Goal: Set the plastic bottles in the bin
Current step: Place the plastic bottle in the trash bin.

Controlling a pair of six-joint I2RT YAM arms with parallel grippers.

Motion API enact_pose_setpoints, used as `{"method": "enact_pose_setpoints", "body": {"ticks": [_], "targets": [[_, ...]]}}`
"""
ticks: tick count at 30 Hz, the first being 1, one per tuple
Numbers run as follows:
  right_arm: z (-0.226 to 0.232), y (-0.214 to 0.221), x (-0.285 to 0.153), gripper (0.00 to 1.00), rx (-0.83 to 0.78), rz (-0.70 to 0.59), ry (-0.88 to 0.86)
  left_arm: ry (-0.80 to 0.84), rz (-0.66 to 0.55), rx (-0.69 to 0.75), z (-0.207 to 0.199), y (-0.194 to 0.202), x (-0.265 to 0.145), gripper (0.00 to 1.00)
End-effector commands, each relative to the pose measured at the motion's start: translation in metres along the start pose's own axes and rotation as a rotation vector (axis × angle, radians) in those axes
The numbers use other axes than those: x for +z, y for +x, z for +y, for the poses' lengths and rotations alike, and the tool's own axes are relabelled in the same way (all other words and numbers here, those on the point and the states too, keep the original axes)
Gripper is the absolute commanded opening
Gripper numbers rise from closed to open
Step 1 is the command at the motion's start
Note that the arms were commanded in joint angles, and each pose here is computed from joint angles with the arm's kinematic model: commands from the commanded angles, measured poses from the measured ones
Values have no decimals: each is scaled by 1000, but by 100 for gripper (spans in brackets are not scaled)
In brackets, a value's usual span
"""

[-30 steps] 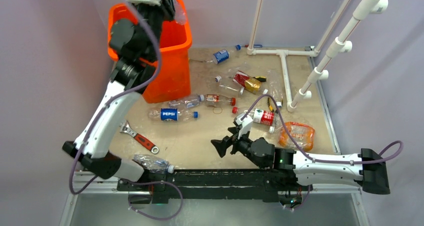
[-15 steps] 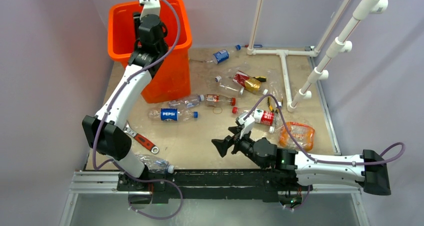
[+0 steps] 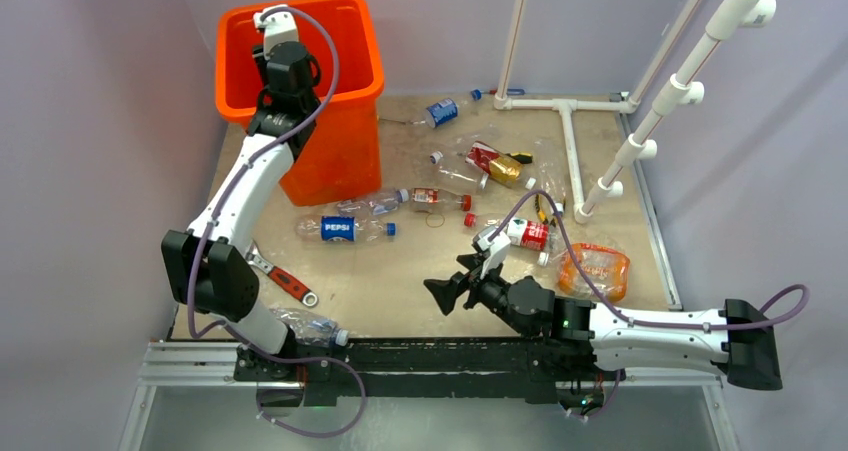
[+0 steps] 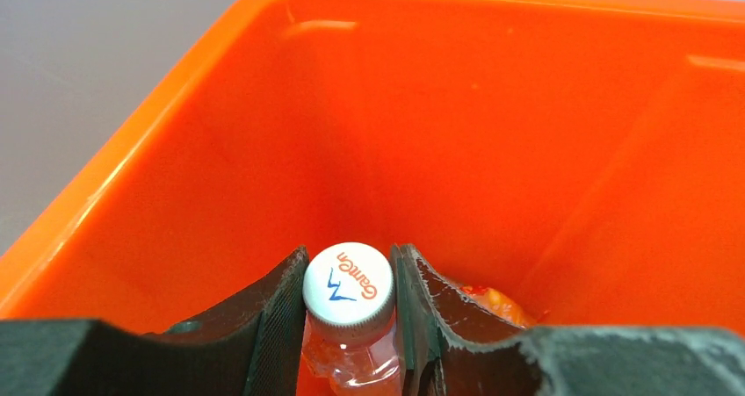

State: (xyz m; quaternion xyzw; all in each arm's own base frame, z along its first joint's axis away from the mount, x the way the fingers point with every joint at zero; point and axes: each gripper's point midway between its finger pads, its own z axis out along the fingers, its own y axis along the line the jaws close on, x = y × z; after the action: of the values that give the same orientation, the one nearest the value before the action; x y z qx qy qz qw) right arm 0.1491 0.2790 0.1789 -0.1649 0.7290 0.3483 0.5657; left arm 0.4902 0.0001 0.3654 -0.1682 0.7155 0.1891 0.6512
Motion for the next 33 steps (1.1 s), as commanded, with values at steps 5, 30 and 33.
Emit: {"method": "enact_pose_setpoints", "body": {"ticks": [5,30,33], "targets": [[3,-3,0,99,21,-2,-3,93,95,-28,-13,32,-6,29],[-56,-41,18,99,-163,86,465,793,-189,-518,-9,-154,-187,99],[-96,-39,29,99,-135,163,587,1068,-37,-498,-43,-110,-228,99]]}}
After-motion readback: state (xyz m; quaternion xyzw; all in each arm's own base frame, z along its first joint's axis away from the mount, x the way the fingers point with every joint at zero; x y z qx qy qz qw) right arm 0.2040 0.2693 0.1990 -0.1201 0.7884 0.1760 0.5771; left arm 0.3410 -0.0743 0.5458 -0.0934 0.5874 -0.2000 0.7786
